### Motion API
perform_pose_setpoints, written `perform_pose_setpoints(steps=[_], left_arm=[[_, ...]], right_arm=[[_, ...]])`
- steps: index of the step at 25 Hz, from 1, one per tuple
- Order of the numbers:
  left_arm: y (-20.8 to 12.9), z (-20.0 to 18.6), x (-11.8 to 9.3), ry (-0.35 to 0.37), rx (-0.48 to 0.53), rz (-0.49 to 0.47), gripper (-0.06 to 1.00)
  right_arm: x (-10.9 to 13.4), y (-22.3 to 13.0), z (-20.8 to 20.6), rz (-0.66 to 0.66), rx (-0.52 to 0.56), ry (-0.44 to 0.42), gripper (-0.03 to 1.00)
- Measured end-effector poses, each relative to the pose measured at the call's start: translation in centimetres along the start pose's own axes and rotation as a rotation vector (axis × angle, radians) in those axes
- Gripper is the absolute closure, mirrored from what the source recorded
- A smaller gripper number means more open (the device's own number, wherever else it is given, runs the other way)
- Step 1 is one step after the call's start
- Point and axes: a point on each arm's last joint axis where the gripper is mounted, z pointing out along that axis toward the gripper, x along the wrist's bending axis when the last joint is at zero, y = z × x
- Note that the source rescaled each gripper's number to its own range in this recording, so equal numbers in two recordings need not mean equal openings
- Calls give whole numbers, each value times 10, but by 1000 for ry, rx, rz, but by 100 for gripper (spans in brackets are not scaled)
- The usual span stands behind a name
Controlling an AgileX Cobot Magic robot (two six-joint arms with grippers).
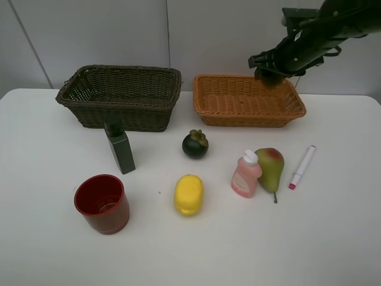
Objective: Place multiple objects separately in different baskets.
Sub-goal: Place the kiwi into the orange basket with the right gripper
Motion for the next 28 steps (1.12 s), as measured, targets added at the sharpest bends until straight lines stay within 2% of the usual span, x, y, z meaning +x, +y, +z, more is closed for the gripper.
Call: perform_pose_setpoints(steps=[4,15,28], left_arm=[[0,0,0,0,0,0,1],[0,0,0,0,0,0,1],[0,0,0,0,0,0,1]], right_arm=[[1,-11,26,0,22,2,45],[2,-32,58,-1,90,5,45],[-3,-32,61,7,74,-3,45]])
